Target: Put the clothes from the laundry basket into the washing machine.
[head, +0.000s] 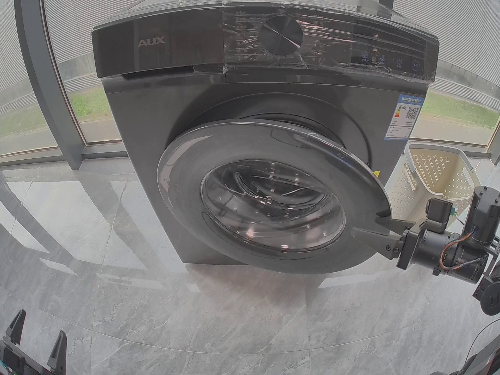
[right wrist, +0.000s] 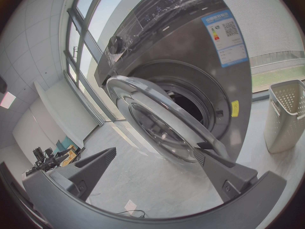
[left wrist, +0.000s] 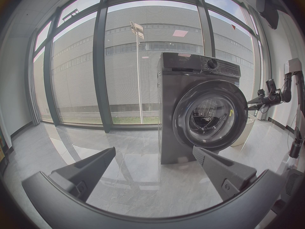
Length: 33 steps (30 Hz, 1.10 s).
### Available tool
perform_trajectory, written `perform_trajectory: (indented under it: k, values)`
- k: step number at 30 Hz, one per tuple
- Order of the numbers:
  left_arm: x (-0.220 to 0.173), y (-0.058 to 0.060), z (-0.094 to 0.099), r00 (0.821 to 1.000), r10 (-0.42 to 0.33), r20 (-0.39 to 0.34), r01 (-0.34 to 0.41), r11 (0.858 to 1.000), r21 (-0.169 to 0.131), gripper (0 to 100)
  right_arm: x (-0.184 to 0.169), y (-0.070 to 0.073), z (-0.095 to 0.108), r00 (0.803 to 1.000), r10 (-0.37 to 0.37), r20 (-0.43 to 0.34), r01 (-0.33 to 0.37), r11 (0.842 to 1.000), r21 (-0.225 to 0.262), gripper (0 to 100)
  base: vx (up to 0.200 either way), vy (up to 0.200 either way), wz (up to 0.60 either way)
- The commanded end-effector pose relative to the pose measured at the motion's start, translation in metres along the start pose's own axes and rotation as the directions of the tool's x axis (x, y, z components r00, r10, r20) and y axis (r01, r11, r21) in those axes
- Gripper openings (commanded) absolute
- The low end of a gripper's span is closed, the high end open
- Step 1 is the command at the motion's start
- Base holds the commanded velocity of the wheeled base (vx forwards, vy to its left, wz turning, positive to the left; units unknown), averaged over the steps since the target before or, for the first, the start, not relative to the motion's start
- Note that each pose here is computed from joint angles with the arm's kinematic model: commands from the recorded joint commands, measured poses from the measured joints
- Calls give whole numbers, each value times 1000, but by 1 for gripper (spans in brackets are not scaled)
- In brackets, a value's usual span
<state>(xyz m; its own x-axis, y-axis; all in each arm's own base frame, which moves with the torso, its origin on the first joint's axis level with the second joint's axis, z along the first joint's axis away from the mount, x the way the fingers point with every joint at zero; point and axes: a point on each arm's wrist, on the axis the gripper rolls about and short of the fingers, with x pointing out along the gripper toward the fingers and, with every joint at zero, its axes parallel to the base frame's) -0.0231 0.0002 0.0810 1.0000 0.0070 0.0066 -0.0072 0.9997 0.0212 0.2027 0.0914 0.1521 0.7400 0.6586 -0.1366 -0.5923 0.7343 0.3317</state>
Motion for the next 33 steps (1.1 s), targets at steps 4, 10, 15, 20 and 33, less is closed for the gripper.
perform_trajectory:
  k: [4,10,15,20,33]
  values:
    - [0,0,-5,1000,2,-4,-2,1000,0,100,12,-4,11,993,-69,98,71,997,-23,100,0,0,0]
    - [0,0,-5,1000,4,-4,-4,1000,-1,100,8,-2,5,992,-78,99,81,996,-24,100,0,0,0]
    - [0,0,-5,1000,5,-4,-5,1000,-3,100,5,2,-5,996,-63,61,66,997,-46,100,0,-200,0]
    - [0,0,-5,1000,4,-4,-4,1000,-3,100,4,9,-11,999,-31,42,33,998,-57,100,0,-40,0]
    - [0,0,-5,1000,2,-2,-2,1000,-3,100,7,23,-6,994,47,95,-39,996,-82,100,77,0,0]
